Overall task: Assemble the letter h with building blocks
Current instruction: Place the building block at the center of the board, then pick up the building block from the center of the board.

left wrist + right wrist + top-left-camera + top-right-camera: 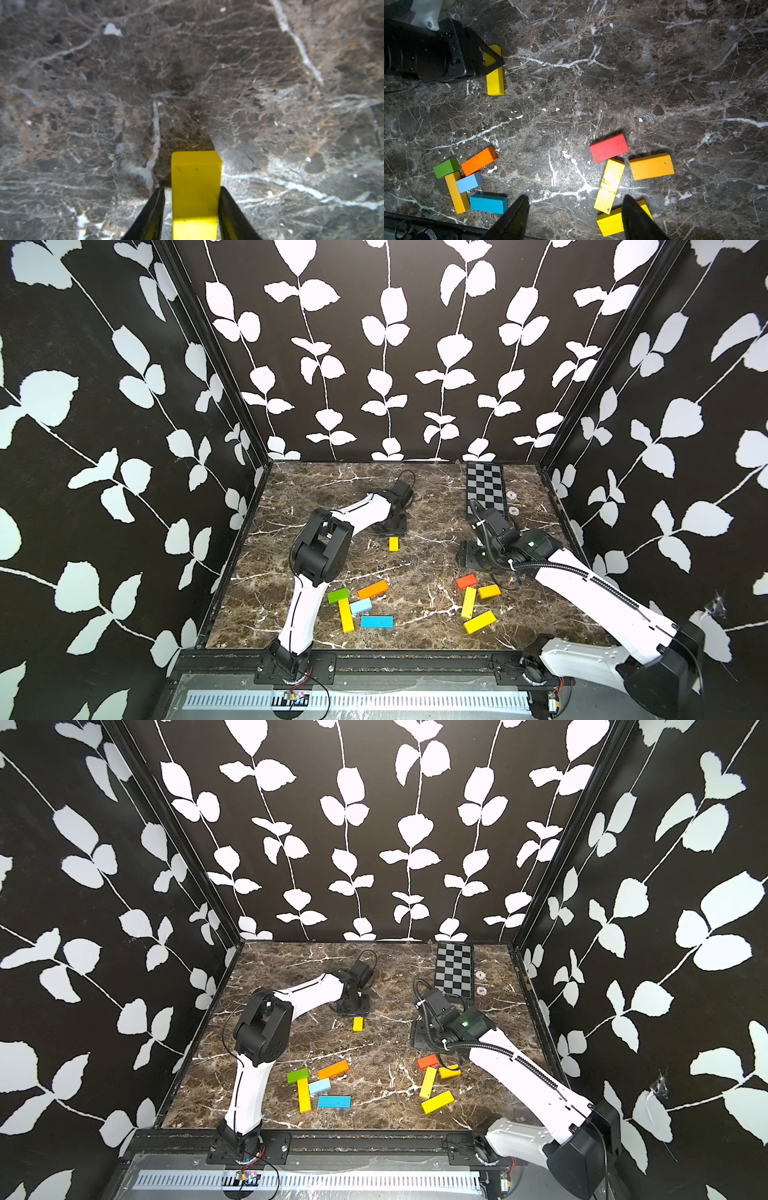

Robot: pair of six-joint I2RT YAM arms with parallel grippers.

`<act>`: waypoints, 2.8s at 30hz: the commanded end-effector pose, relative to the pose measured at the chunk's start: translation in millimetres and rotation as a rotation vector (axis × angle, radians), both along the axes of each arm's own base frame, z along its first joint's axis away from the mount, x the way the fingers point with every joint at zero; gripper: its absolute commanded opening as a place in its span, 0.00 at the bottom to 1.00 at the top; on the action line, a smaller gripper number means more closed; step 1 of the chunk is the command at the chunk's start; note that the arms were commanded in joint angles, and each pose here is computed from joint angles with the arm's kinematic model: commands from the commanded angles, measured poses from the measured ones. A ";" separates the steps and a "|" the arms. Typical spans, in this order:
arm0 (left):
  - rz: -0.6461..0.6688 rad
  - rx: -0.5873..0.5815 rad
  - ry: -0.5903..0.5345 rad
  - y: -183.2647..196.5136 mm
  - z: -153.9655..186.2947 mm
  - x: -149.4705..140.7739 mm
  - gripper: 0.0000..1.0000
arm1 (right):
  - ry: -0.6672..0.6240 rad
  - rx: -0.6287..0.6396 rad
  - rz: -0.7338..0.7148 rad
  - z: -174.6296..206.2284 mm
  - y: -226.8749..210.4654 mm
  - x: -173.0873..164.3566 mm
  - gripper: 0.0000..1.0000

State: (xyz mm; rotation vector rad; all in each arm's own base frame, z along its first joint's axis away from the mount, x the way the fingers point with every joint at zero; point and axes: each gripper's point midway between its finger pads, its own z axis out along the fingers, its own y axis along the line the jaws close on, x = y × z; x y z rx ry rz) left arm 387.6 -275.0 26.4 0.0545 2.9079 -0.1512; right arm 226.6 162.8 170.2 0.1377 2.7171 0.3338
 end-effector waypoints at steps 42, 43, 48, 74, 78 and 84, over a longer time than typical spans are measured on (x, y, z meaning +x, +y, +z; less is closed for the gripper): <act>0.269 0.034 0.006 193.6 67.8 -192.5 0.68 | 0.101 -0.146 0.553 -69.9 177.6 -30.3 0.81; 0.272 0.029 0.021 192.5 62.0 -194.3 0.68 | 0.104 -0.179 0.554 -70.9 175.2 -31.3 0.81; 0.266 -0.011 0.090 177.6 42.2 -194.2 0.81 | 0.094 -0.218 0.502 -71.7 160.1 -31.9 0.81; 0.285 0.028 0.195 171.1 -22.9 -203.6 0.76 | 0.047 -0.054 0.287 -45.8 96.0 -19.1 0.80; 0.286 0.013 0.186 171.0 -25.0 -199.8 0.74 | 0.055 -0.044 0.287 -48.4 97.6 -20.1 0.80; 0.281 0.016 0.173 173.0 -23.1 -194.3 0.65 | 0.052 -0.041 0.288 -47.1 99.2 -19.3 0.80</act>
